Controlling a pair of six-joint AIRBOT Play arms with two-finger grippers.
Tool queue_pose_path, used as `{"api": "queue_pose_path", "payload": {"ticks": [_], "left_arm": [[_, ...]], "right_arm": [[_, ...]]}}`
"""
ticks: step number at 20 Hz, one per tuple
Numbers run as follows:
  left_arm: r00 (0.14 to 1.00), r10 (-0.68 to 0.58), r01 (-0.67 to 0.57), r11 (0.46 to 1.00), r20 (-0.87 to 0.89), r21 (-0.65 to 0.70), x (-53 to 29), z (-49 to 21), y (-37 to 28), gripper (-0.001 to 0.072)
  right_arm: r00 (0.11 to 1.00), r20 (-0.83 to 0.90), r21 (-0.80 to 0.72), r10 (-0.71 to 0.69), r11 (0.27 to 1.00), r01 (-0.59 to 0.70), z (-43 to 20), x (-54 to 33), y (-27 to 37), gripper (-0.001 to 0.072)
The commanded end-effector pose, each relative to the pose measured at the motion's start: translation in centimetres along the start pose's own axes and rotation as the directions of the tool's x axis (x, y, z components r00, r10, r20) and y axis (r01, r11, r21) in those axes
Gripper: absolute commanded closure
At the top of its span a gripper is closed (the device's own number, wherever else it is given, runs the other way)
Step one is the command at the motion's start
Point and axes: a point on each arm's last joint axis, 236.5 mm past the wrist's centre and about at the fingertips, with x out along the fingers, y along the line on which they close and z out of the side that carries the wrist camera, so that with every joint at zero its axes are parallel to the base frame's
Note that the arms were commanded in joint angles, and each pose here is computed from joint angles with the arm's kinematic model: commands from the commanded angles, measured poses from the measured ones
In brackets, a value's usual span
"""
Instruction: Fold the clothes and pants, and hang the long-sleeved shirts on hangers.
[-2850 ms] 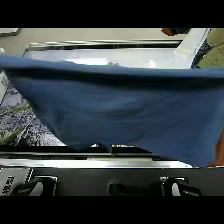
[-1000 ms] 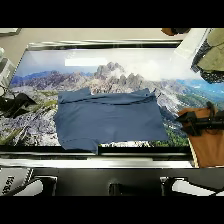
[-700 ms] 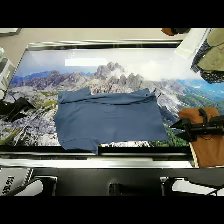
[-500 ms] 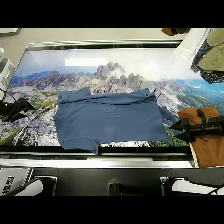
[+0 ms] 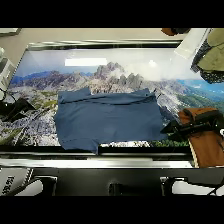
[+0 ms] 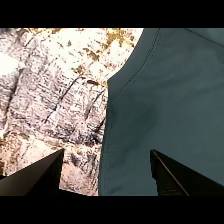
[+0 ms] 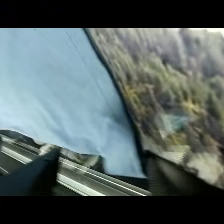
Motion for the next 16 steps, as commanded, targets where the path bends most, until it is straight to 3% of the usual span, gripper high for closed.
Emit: {"api": "queue_pose_path", "payload": {"ticks": [1,3,5,8,10,14,16], "left_arm": [[1.000,0.002,-0.002,1.000,-0.008,-0.003,0.2,-0.3,0.2,0.0097],[0.999,0.006,-0.007,1.000,-0.038,-0.013,1.0,-1.3,0.6,0.0097],[0.996,0.012,-0.014,1.000,-0.093,-0.024,2.4,-3.2,1.3,0.0105],[0.988,0.017,-0.022,0.999,-0.156,-0.031,4.2,-6.8,2.9,0.0107],[0.988,0.001,-0.010,0.999,-0.153,-0.054,4.9,-9.2,4.3,0.0107],[0.963,-0.245,0.227,0.962,-0.114,-0.152,5.9,-13.3,2.4,0.0107],[0.942,-0.308,0.278,0.939,-0.135,-0.202,7.1,-15.0,1.7,0.0107]], "right_arm": [[0.998,-0.042,0.006,-0.037,0.999,0.037,-1.0,0.8,-0.5,0.0170],[0.998,-0.039,0.009,-0.040,0.999,0.040,-1.0,1.0,-0.7,0.0266],[0.999,-0.014,0.008,-0.051,0.999,0.051,-0.5,1.0,-1.0,0.0471],[0.997,0.041,0.003,-0.068,0.998,0.068,0.8,1.0,-1.4,0.0658],[0.997,0.046,-0.002,-0.067,0.998,0.068,0.9,1.0,-1.4,0.0679],[0.997,0.045,-0.023,-0.062,0.998,0.063,0.9,1.0,-1.2,0.0679],[0.997,0.051,-0.029,-0.064,0.997,0.065,1.0,1.0,-1.3,0.0679]]}}
